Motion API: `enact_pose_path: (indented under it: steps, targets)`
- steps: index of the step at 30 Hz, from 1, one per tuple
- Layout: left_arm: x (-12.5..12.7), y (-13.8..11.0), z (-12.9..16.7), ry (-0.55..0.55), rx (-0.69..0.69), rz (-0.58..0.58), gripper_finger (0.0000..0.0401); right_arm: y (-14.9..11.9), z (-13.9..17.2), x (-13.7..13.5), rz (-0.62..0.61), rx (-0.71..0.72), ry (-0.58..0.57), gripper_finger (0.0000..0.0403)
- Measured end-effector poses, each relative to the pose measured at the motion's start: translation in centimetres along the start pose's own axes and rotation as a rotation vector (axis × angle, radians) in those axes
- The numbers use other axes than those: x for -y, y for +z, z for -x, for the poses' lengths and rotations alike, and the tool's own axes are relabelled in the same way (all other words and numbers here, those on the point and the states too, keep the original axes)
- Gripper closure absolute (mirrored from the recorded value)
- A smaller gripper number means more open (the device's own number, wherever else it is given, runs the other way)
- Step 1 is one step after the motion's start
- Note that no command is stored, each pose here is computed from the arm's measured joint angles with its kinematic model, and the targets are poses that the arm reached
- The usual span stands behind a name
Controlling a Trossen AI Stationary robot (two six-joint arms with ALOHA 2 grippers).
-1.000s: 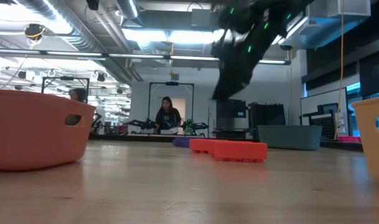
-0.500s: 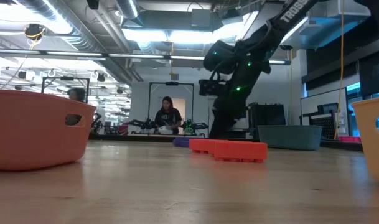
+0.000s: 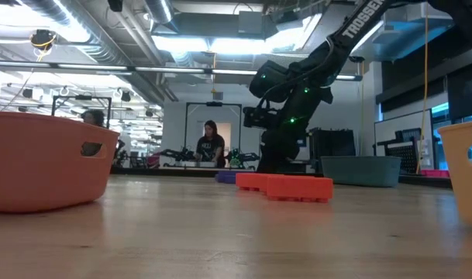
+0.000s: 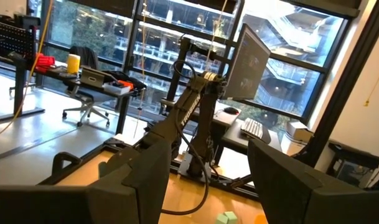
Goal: Sort & place blocks by color
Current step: Put the bottom violet block into the gray bin
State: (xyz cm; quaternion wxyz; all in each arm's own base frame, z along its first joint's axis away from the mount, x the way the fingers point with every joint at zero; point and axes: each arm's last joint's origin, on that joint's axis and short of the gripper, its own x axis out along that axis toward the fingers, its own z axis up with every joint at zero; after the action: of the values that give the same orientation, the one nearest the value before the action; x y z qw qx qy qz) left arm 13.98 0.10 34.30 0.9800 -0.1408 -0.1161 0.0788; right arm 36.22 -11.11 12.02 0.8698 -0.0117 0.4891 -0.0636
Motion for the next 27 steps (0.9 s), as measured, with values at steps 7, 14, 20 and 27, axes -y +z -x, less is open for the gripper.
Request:
enact_pose_path:
  steps: [7,14,20,27]
  targets:
    - [0.0,0.0,0.0,0.0,0.002,0.002,0.0196,-0.2,0.0,-0.1,-0.026,-0.021,0.013,0.0276]
    - [0.0,0.0,0.0,0.0,0.002,0.003,0.0196,-0.2,0.0,-0.3,-0.056,-0.024,0.038,0.0298]
    - [0.0,0.0,0.0,-0.001,0.002,0.003,0.0196,0.4,2.4,-0.2,-0.105,-0.047,0.047,0.0298]
    - [0.0,0.0,0.0,-0.011,-0.001,0.003,0.0196,1.4,10.4,-0.9,-0.115,-0.014,0.051,0.0298]
